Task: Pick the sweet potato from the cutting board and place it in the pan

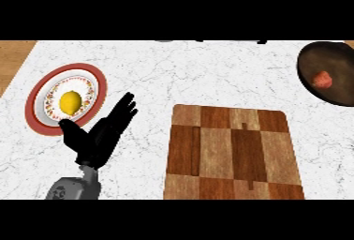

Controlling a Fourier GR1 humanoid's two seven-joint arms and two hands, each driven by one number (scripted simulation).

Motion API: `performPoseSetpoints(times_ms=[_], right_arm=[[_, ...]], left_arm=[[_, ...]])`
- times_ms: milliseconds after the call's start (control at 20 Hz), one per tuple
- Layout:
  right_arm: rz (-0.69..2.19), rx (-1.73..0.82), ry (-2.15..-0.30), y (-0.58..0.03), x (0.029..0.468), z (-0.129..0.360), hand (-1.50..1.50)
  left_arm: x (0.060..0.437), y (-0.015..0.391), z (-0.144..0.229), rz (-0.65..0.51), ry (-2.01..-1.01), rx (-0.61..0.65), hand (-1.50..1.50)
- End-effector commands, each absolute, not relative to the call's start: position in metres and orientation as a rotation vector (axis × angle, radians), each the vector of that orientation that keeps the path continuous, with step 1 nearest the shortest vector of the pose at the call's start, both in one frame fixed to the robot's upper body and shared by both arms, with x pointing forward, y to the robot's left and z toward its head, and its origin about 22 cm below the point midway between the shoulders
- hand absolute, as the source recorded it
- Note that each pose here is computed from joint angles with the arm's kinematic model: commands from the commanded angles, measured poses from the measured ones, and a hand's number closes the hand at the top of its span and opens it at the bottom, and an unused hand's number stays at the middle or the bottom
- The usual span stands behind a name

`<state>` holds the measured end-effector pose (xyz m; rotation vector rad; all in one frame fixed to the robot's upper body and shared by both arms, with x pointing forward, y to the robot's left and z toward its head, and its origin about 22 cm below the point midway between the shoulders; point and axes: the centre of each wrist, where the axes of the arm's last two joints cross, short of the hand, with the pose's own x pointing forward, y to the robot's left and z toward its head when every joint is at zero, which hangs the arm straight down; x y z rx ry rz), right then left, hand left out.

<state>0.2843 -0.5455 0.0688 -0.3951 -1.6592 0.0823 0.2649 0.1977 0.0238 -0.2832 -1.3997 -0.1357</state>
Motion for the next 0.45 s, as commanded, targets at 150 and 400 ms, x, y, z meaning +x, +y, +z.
performPoseSetpoints(times_ms=[150,400], right_arm=[[0.116,-0.317,-1.693,-0.566,0.26,0.075,-1.5],[0.158,-0.285,-1.673,-0.567,0.254,0.068,-1.5]], left_arm=[[0.258,0.204,0.02,-0.13,-1.389,-0.287,0.0],[0.263,0.207,0.024,-0.131,-1.392,-0.269,0.0]])
